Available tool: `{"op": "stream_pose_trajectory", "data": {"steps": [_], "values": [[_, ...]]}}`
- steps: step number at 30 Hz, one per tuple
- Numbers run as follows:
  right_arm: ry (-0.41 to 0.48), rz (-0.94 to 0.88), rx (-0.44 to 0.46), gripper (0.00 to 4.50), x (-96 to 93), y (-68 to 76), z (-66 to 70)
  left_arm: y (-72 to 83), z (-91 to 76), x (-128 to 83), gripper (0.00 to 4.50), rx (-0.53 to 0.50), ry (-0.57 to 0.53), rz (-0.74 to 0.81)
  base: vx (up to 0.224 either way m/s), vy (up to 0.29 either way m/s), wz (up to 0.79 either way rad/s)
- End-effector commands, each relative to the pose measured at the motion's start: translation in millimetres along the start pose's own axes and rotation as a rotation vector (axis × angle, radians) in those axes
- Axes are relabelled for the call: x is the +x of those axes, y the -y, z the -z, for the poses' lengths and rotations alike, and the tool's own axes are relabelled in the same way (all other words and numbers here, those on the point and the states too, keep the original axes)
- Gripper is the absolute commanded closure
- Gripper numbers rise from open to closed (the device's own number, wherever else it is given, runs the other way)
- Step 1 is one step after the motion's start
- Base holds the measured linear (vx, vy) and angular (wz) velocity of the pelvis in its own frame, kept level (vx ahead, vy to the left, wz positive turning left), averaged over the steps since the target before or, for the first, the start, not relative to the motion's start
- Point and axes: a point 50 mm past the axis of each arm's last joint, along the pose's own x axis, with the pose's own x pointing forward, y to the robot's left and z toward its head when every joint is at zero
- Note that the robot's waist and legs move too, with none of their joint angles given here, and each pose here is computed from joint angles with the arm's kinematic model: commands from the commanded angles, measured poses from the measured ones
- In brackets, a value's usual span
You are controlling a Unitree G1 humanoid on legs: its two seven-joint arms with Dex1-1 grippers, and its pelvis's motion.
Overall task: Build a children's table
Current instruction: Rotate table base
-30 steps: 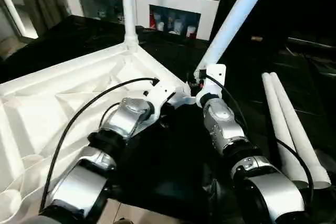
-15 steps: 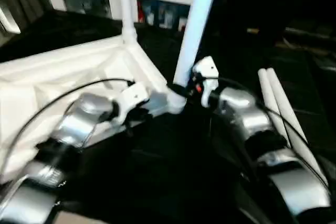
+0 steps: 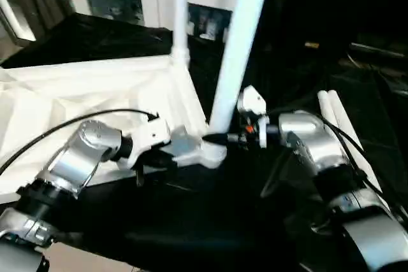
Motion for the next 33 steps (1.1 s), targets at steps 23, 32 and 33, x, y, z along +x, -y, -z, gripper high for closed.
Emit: {"op": "stream_pose_trajectory", "data": {"steps": [23,32,33], "values": [[-0.214,1.015,0.61,2.64,36.8,1.4,94.6,-16.8,-41.2,79.9,4.5,-0.238,0.015,-0.387,0.0,0.0,0.0],[-0.224,1.002,0.578,2.64,46.8,1.0,88.8,-17.3,-49.1,84.3,4.5,-0.219,0.014,-0.395,0.0,0.0,0.0],[-0.227,1.013,0.582,2.64,47.4,1.1,88.8,-17.8,-47.0,84.0,4.5,-0.225,0.005,-0.403,0.0,0.0,0.0]]}}
